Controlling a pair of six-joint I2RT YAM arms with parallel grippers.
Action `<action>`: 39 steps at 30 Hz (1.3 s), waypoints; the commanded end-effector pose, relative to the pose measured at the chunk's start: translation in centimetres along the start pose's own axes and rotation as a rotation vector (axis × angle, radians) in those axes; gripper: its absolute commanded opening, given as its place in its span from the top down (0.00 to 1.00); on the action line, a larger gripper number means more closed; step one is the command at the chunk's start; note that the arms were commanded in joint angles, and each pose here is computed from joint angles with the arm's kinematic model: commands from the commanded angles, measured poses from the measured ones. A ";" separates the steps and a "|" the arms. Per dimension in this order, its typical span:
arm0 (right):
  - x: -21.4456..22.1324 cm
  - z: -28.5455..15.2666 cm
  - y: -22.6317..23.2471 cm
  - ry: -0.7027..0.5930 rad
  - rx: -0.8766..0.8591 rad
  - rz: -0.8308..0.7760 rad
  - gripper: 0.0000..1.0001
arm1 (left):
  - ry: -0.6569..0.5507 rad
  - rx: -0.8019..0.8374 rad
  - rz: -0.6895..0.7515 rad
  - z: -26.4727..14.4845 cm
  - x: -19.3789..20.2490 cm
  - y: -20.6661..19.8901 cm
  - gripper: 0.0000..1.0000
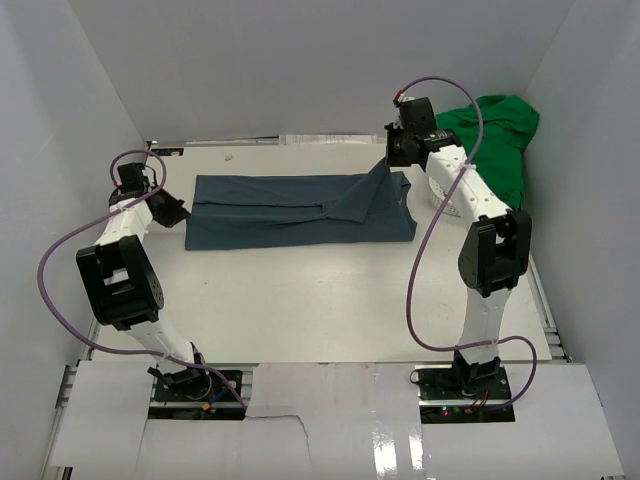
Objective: Fold and stack the t-shirts
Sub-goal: Fold the other side of the tshirt into a rectangle
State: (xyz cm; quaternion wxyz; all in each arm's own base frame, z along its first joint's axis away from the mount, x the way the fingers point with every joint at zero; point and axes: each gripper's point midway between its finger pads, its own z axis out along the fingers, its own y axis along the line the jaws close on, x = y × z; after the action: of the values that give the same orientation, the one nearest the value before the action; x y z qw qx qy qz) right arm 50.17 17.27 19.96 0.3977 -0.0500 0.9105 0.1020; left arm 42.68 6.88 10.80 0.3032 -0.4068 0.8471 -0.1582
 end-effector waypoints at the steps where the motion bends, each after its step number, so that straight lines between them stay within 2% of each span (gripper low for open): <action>1: -2.6 0.2 -0.3 -0.060 -0.006 -0.010 0.92 | -0.071 0.023 -0.009 -0.4 -2.4 -1.2 1.00; 14: -2.4 2.4 -0.4 -0.058 -0.014 -0.013 0.92 | -0.091 0.030 -0.007 0.2 -3.7 -1.9 1.00; 39: -5.1 4.0 0.1 -0.123 -0.043 -0.011 0.92 | -0.091 0.048 -0.013 1.7 -5.3 -3.1 1.00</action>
State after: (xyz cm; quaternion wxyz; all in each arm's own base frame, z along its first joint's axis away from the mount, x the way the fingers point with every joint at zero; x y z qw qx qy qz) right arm 54.72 18.16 18.84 0.4110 -0.0508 0.9031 0.1133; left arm 47.02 8.38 12.23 0.3315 -0.4112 0.8338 -0.1606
